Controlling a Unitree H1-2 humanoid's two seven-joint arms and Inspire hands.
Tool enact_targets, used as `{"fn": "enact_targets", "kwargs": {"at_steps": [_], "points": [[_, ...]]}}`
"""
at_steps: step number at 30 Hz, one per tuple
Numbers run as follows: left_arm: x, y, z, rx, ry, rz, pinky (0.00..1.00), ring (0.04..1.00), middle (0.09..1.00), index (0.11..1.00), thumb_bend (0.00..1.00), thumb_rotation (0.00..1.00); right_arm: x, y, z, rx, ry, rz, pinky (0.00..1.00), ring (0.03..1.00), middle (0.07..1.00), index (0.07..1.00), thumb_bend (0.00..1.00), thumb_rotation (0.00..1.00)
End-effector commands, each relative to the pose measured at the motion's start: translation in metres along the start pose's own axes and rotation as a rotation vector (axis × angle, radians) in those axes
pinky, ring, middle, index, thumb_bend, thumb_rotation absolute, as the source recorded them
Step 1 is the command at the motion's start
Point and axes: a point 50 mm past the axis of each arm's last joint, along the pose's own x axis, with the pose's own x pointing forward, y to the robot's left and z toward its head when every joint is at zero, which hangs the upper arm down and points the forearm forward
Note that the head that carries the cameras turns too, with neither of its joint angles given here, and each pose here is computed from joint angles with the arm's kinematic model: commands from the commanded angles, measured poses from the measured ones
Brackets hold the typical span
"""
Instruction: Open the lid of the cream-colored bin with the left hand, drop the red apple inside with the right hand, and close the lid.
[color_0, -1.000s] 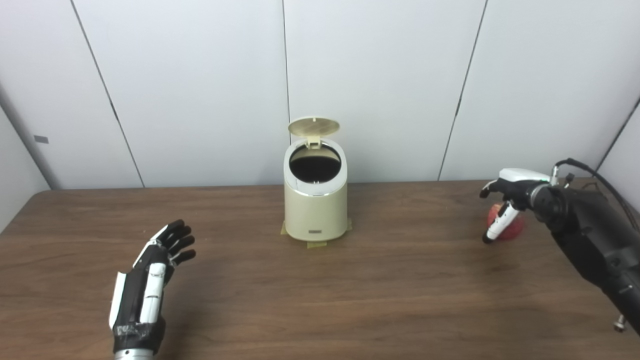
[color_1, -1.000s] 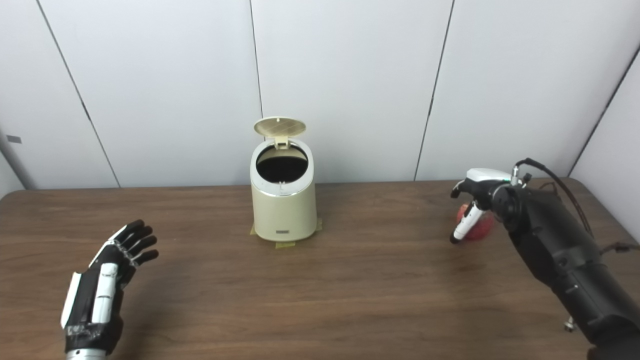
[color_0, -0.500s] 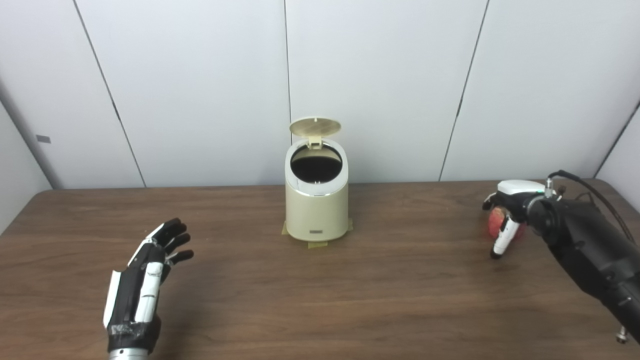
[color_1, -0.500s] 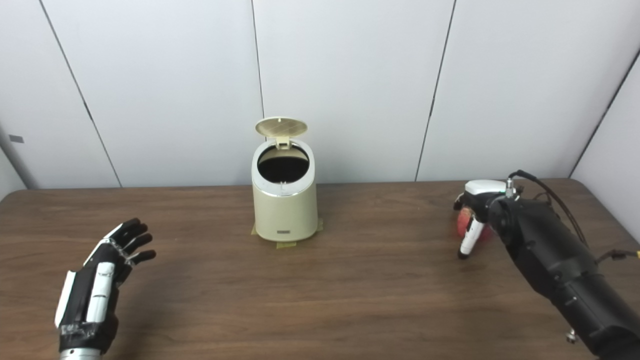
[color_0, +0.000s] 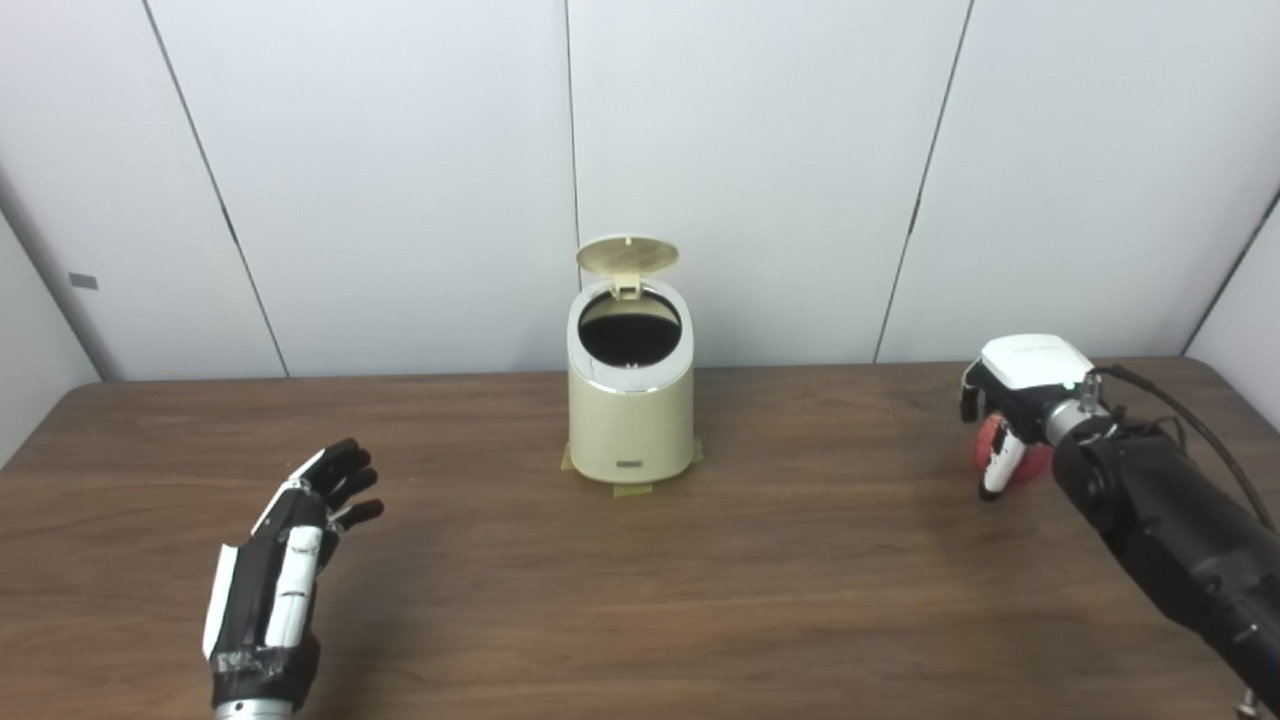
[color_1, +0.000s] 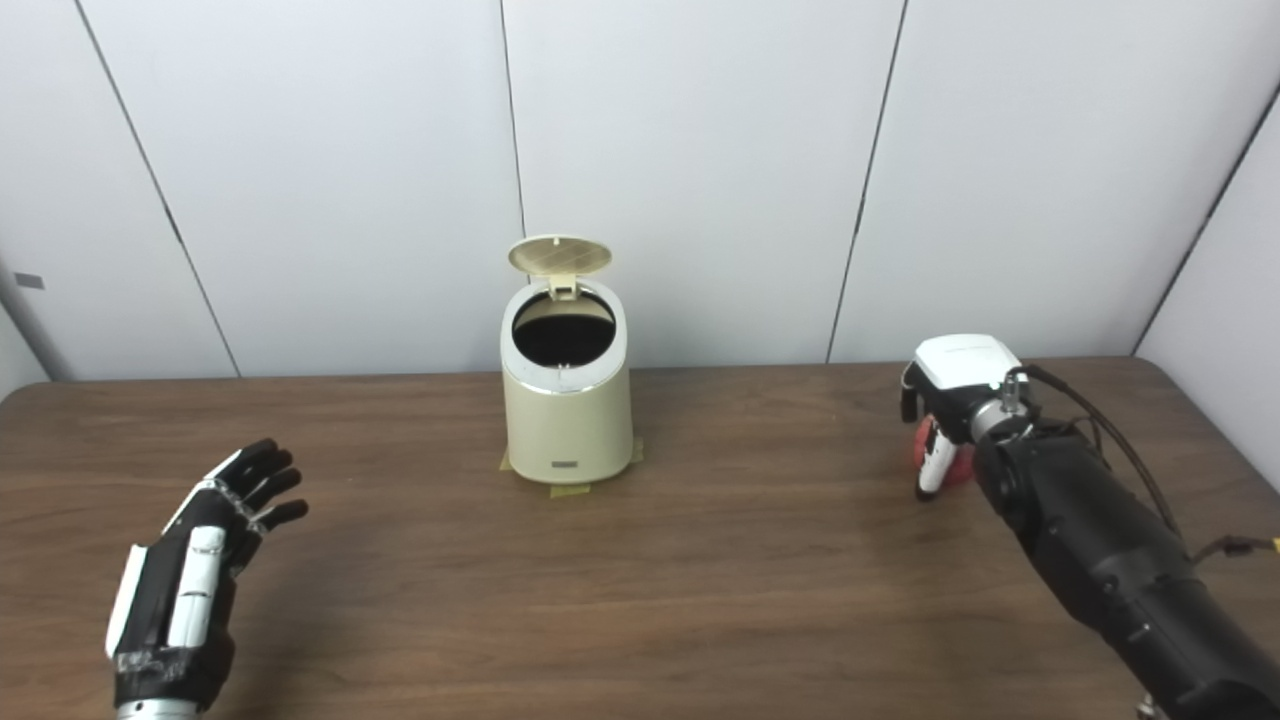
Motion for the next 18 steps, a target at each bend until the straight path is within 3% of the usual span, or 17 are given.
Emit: {"fn": "enact_targets", "kwargs": {"at_steps": [1,4,7,9,11,18], "points": [[0.010,-0.001,0.017,-0.003,-0.083,-0.020,0.75,0.814,0.823,0.814,0.65,0.80,0.004,-0.017,-0.017,-0.036,0.078,-0.066,0.44,0.452,0.496,0.484,0.52,0.00],[0.009,0.000,0.018,0.000,-0.087,-0.017,0.76,0.814,0.824,0.816,0.65,0.79,0.004,-0.019,-0.017,-0.014,0.069,-0.092,0.47,0.468,0.496,0.475,0.52,0.00],[0.009,-0.001,0.019,-0.001,-0.084,-0.015,0.75,0.816,0.823,0.815,0.66,0.80,0.002,-0.021,-0.015,0.022,0.077,-0.104,0.41,0.451,0.505,0.480,0.52,0.00],[0.010,-0.001,0.019,-0.015,-0.086,-0.014,0.75,0.816,0.823,0.819,0.66,0.78,0.000,-0.025,-0.012,0.029,0.067,-0.109,0.45,0.465,0.524,0.466,0.52,0.00],[0.011,-0.002,0.018,-0.018,-0.088,-0.017,0.75,0.816,0.823,0.820,0.65,0.78,-0.002,-0.027,-0.011,0.042,0.036,-0.134,0.42,0.449,0.510,0.481,0.52,0.00],[0.013,-0.003,0.017,-0.028,-0.087,-0.019,0.74,0.816,0.825,0.820,0.66,0.77,-0.005,-0.054,0.006,0.062,0.061,-0.090,0.38,0.402,0.504,0.517,0.52,0.00]]}}
